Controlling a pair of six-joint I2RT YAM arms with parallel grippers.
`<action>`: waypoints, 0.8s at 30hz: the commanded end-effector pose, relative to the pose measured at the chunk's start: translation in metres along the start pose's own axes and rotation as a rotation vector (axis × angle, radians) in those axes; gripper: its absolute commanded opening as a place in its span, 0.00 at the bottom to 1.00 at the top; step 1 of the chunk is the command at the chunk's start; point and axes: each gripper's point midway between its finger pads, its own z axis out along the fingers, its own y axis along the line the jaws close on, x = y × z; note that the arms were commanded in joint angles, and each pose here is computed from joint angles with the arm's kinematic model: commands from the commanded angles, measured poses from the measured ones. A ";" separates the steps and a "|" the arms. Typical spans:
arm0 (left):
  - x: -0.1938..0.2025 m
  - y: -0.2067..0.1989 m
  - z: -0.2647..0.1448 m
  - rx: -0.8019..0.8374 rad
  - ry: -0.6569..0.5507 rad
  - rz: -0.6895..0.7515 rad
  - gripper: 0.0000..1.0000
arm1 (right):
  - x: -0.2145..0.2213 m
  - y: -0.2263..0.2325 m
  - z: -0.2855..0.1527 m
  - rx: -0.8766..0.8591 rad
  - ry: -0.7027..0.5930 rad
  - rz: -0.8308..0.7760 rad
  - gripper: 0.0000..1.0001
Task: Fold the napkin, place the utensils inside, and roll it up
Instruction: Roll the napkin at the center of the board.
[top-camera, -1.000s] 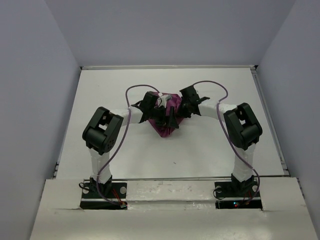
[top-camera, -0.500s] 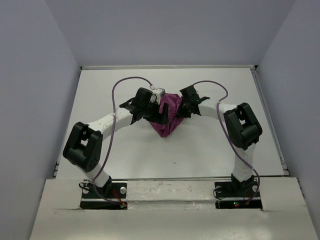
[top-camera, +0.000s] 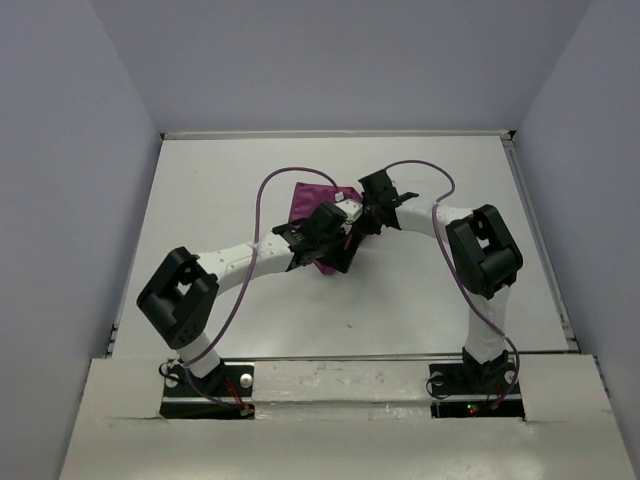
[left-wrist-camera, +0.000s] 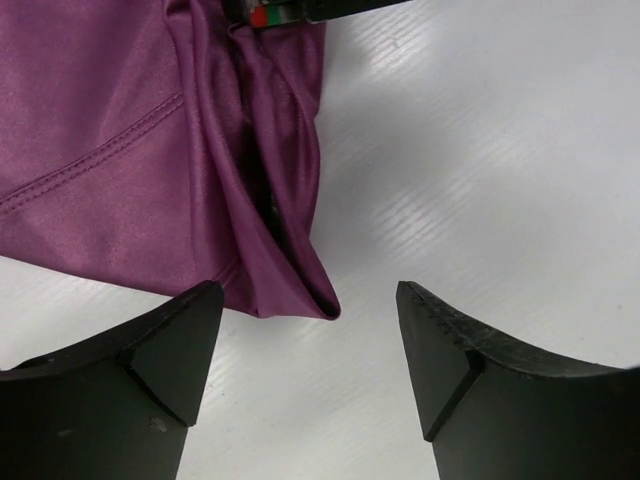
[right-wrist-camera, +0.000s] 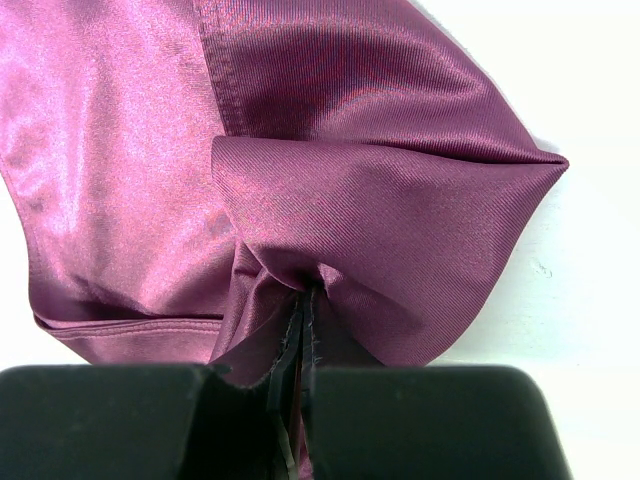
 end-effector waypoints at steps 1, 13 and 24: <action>-0.005 0.010 0.010 -0.074 -0.032 -0.016 0.78 | 0.036 -0.055 0.018 0.183 0.103 -0.036 0.01; 0.004 0.018 0.029 -0.128 0.006 0.021 0.39 | 0.032 -0.056 0.017 0.187 0.098 -0.032 0.01; 0.002 0.045 0.027 -0.081 0.019 -0.159 0.05 | 0.033 -0.057 0.018 0.186 0.105 -0.038 0.01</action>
